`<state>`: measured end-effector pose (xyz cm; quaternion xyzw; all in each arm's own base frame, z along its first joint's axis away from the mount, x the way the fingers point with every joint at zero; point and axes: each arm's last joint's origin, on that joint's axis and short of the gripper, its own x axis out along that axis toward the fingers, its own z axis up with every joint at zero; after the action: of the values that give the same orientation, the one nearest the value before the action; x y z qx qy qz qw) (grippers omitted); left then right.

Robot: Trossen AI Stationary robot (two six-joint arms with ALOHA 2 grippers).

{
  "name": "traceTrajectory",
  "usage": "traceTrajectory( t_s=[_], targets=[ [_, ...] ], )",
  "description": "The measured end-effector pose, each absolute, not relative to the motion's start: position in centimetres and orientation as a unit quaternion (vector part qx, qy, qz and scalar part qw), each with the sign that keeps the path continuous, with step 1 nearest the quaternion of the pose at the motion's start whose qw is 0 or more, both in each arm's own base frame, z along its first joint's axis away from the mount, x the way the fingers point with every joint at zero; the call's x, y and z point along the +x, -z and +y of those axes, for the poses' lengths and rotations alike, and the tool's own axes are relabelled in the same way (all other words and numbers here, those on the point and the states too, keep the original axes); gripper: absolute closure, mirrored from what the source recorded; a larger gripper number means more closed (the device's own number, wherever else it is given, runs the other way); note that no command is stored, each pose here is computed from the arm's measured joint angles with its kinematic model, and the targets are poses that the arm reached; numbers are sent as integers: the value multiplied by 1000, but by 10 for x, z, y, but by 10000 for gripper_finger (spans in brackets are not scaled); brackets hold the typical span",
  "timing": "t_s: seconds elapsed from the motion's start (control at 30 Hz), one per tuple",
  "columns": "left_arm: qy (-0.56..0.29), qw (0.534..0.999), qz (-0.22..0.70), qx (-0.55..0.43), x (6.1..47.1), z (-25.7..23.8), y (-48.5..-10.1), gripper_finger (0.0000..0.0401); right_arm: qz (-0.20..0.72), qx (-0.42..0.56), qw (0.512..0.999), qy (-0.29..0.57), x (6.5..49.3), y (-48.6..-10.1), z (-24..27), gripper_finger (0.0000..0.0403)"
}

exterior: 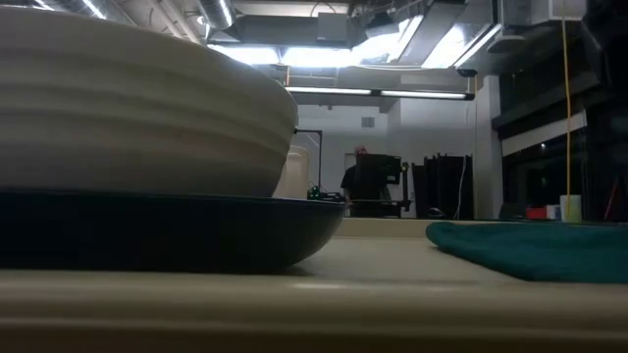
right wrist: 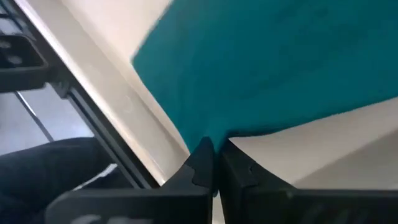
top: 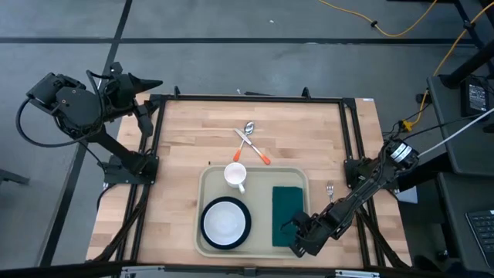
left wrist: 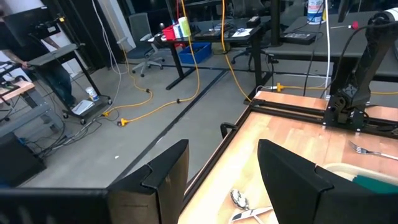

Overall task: Set up tray
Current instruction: Put the dark green napkin on the light brown serving tray to the right of the black plate

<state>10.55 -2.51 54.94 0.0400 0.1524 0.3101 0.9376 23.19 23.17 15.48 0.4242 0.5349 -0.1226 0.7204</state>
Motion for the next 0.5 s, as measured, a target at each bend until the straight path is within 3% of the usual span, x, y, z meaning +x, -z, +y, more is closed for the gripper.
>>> traceTrajectory(
  t_s=[0.5],
  targets=[
    [-310, 938, 150, 37, 106, -25, -550, 214, 551, 433, 702, 123, 224, -153, 239, 396]
  ],
)
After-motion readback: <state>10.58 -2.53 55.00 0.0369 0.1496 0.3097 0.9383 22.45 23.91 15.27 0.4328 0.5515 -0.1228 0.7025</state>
